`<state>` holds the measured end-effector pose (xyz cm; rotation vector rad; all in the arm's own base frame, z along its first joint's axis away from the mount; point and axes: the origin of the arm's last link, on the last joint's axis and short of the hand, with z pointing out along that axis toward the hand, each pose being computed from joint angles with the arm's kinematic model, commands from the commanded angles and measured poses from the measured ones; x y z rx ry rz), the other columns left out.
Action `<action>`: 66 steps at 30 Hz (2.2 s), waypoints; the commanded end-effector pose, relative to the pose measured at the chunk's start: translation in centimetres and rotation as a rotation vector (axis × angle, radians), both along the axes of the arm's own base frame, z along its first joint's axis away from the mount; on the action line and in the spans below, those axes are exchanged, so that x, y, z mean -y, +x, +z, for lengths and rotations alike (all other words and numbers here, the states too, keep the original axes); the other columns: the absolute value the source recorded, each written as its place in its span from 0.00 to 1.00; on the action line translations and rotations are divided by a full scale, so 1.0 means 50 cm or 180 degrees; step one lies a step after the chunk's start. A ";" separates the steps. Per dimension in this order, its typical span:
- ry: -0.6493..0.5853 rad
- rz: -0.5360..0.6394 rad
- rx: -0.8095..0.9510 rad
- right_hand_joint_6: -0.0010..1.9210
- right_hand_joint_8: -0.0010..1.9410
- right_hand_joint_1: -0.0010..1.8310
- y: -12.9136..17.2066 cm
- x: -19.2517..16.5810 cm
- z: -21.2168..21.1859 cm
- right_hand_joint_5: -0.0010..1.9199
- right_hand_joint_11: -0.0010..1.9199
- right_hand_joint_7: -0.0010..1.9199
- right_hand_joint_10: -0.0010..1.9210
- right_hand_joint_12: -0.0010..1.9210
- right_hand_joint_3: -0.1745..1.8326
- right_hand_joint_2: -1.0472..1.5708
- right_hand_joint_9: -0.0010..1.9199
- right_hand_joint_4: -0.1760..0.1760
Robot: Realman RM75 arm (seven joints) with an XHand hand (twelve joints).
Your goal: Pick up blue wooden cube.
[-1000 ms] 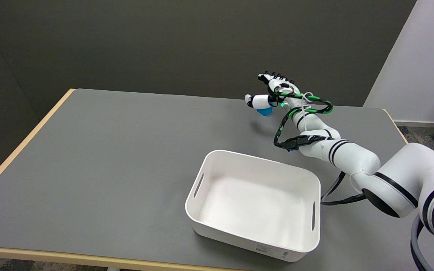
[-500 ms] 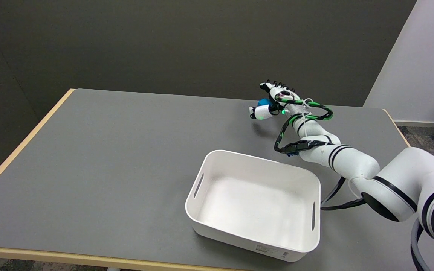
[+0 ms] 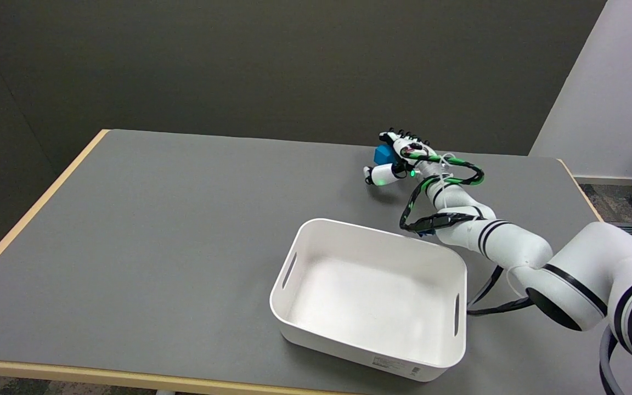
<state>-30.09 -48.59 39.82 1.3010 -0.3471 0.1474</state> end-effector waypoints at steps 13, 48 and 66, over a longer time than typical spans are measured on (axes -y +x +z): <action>0.0039 0.0207 0.0027 0.21 0.15 0.27 0.023 0.013 -0.023 0.07 0.00 0.09 0.29 0.52 0.59 0.67 0.05 0.45; 0.0018 0.0105 0.0070 0.35 0.19 0.36 -0.005 -0.003 -0.021 0.11 0.04 0.16 0.34 0.59 0.58 0.70 0.12 0.42; 0.0053 0.0177 0.0084 0.53 0.34 0.43 -0.004 -0.004 -0.032 0.11 0.10 0.24 0.46 0.73 0.51 0.73 0.21 0.40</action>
